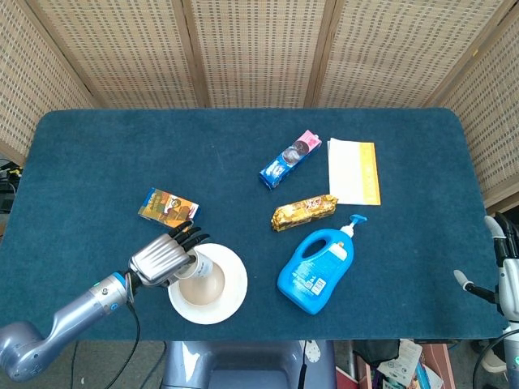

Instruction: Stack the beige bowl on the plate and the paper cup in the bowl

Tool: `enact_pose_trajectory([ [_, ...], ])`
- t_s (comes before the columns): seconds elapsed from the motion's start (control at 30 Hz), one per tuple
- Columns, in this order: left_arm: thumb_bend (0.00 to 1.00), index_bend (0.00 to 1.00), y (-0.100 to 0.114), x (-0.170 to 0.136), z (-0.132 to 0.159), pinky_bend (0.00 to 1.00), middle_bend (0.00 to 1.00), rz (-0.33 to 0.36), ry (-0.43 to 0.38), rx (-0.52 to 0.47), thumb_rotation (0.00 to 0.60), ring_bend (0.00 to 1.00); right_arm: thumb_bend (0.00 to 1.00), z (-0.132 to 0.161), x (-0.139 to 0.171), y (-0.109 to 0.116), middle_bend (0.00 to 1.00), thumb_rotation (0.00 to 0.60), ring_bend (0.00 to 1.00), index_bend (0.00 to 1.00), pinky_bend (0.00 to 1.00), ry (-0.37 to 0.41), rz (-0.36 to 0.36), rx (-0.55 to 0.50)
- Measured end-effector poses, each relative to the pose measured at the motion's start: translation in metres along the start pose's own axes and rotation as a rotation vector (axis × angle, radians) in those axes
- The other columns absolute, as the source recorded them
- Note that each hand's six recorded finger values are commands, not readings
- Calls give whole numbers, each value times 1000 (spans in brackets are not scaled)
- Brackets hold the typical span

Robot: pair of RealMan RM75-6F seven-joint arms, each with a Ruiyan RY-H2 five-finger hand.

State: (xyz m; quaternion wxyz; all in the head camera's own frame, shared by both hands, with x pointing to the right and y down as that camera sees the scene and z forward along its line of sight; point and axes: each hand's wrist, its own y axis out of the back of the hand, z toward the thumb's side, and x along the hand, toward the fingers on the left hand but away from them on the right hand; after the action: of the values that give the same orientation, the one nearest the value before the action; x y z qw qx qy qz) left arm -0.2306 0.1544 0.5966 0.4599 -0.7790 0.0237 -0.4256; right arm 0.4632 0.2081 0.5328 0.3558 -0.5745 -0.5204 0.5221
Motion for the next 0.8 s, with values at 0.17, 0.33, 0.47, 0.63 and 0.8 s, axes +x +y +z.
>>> enact_pose_trajectory([
  [0.17, 402, 610, -1, -2, 7, 18, 78, -36, -22, 20, 600, 0, 150, -2, 0, 1, 0, 600, 0, 0, 0, -6, -5, -4],
  [0.33, 402, 610, -2, -3, 6, 15, 62, -73, -23, 39, 600, 0, 149, -1, 0, 3, 0, 600, 0, 0, 0, -2, -10, -8],
  [0.47, 402, 610, -4, -1, 8, 11, 47, -104, -25, 48, 600, 0, 149, 0, 1, 4, 0, 600, 0, 0, 0, 1, -13, -10],
  [0.63, 402, 610, -6, 1, 12, 9, 34, -128, -31, 67, 600, 0, 150, -1, 1, 4, 0, 600, 0, 0, 0, -1, -15, -13],
  [0.8, 402, 610, -9, 5, 13, 7, 24, -147, -31, 79, 600, 0, 150, -2, 1, 6, 0, 600, 0, 0, 0, -2, -21, -16],
])
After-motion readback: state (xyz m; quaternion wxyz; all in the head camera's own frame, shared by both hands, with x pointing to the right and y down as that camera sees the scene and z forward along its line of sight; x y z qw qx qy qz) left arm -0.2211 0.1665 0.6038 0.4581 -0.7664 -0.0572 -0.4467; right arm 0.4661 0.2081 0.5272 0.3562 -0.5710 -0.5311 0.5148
